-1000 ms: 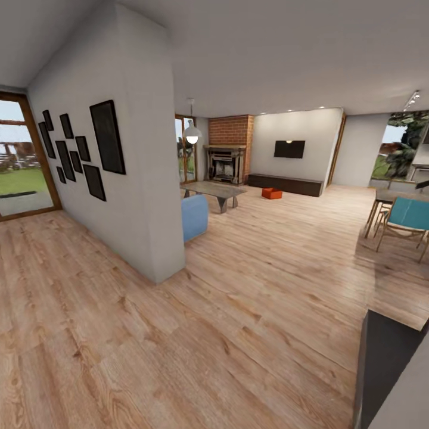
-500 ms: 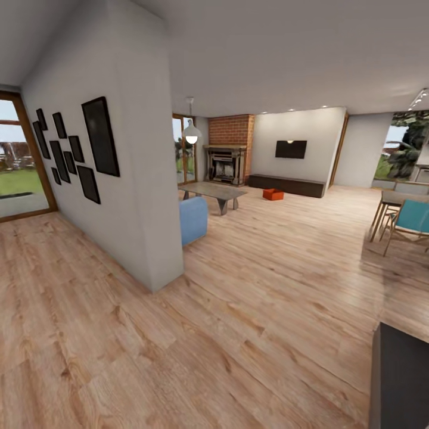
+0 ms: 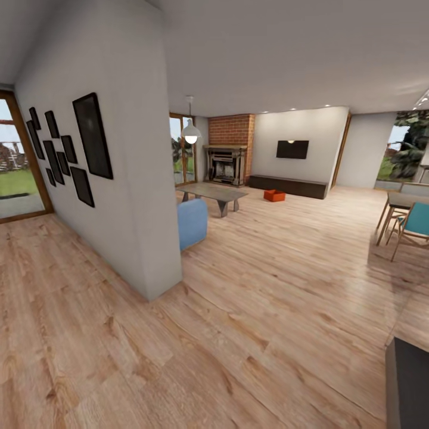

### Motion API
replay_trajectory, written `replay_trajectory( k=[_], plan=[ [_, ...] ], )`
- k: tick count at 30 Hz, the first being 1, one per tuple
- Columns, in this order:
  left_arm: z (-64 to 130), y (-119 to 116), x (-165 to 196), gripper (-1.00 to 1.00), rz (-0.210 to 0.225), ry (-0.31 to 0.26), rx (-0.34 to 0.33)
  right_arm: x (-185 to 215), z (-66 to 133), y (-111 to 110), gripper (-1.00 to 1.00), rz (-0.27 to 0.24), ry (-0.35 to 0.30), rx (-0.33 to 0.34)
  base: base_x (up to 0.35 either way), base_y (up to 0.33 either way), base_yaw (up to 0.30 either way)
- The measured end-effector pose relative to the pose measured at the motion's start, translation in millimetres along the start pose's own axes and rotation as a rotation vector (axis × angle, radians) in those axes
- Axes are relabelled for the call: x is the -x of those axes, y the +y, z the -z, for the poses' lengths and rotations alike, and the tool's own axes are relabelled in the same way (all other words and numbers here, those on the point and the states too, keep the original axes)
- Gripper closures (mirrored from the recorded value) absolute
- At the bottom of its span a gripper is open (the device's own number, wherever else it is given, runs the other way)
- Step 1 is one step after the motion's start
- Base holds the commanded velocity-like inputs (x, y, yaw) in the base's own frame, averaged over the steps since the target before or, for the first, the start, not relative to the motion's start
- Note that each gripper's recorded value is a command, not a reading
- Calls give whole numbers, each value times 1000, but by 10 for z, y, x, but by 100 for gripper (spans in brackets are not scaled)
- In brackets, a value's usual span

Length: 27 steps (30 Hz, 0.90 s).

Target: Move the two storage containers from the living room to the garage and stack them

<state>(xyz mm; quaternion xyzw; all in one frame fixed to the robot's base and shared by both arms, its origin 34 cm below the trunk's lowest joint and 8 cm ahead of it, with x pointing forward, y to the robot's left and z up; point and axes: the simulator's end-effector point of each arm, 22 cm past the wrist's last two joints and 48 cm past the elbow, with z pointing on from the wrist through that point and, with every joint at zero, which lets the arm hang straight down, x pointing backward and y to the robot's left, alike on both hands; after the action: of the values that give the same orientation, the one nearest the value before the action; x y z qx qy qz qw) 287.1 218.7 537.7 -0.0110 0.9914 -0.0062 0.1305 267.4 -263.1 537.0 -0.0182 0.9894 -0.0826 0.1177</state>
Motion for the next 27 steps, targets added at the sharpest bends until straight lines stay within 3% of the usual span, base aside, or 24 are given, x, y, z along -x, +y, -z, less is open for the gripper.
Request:
replay_trajectory(
  k=[11,27],
  plan=[
    [0,0,0,-100,0,0,0,3,0,-1,-100,-2,-1,0,322,0,-36],
    [0,-1,0,-100,0,0,0,0,1,9,-100,-3,0,1,322,0,-282]
  ],
)
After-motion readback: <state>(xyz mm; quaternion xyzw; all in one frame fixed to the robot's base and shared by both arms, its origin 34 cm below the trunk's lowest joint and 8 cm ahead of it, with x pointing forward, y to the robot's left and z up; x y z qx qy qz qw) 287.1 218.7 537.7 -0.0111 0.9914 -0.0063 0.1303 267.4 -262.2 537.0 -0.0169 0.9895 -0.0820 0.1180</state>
